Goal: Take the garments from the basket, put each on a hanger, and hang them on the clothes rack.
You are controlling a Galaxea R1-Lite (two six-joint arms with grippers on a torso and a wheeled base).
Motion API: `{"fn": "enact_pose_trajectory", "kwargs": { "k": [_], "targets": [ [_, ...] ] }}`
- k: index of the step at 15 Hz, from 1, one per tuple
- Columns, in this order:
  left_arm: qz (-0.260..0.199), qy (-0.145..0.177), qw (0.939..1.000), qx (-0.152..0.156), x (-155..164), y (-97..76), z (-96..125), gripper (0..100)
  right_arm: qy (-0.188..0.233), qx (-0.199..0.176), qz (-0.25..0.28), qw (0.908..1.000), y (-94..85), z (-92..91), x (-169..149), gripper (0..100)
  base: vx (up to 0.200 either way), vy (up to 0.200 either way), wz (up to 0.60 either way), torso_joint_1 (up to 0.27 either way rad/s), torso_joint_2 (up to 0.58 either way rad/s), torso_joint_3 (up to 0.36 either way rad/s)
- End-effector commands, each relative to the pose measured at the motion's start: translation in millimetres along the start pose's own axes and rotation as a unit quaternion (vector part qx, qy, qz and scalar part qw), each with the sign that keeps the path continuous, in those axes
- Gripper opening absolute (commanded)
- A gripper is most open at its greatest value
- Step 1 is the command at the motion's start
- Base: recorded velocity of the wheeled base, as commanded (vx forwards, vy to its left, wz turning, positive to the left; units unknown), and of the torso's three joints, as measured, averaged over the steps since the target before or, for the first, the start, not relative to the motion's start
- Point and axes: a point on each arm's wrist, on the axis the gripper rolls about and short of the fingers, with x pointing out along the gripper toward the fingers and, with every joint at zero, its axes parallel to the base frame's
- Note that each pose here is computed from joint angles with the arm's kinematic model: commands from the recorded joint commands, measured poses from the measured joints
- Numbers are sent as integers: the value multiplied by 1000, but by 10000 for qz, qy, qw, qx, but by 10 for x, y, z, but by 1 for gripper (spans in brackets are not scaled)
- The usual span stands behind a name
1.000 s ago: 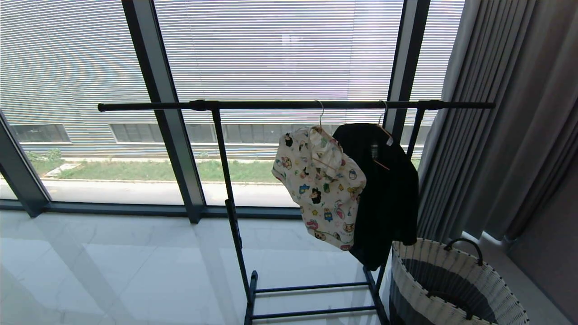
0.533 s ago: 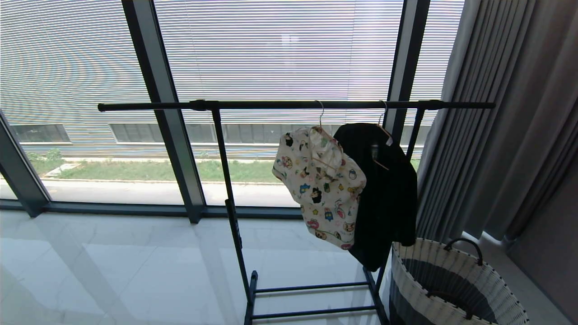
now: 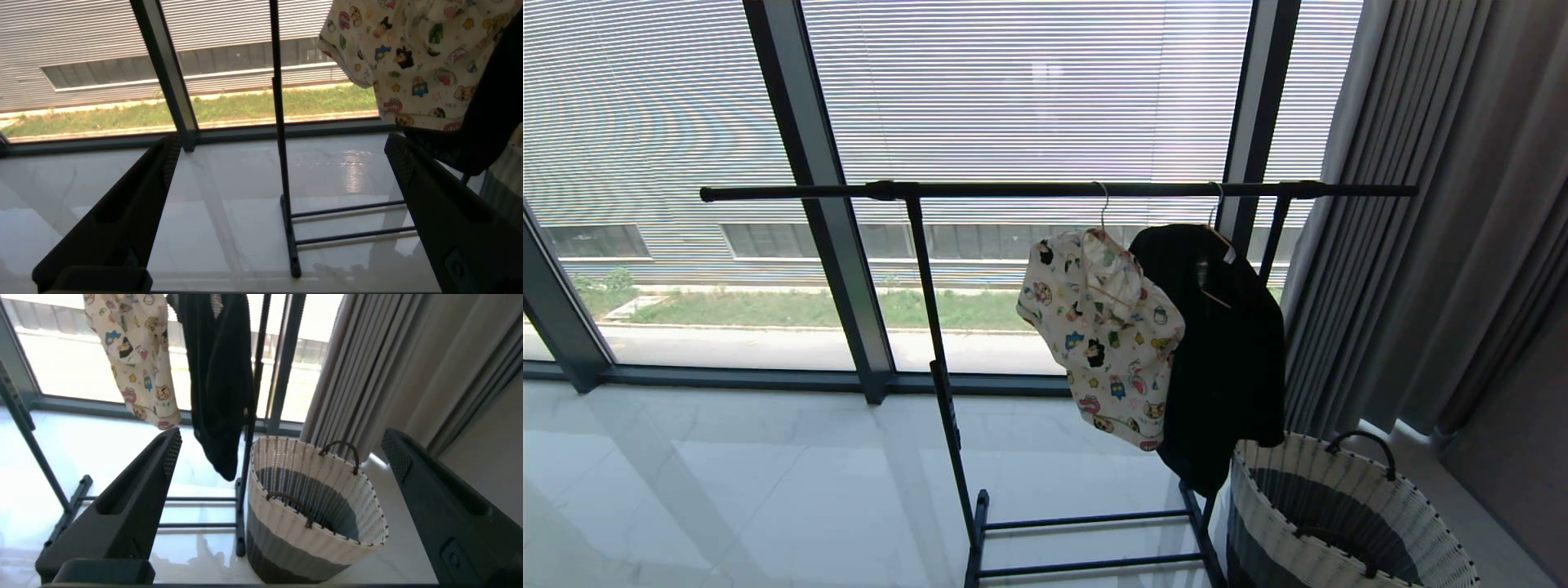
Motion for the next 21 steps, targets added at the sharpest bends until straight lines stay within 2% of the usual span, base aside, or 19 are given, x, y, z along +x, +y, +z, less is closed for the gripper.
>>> {"fn": "enact_pose_trajectory", "kwargs": {
  "k": [1, 4, 6, 10, 21],
  "targets": [
    [0, -6, 10000, -1, -1, 0, 2, 100, -10, -4, 6, 10000, 0, 0, -1, 100, 0, 0, 0, 0, 0, 0],
    [-1, 2, 10000, -1, 0, 0, -2, 100, -18, -196, 6, 9998, 0, 2, -1, 100, 0, 0, 0, 0, 0, 0],
    [-1, 2, 10000, -1, 0, 0, -2, 100, -10, -180, 6, 9998, 0, 0, -1, 100, 0, 0, 0, 0, 0, 0],
    [0, -6, 10000, -1, -1, 0, 2, 100, -2, 127, -1, 9999, 0, -1, -1, 100, 0, 0, 0, 0, 0, 0],
    [-1, 2, 10000, -1, 0, 0, -2, 100, 6, 120, 0, 9999, 0, -3, -1, 100, 0, 0, 0, 0, 0, 0]
  ]
}}
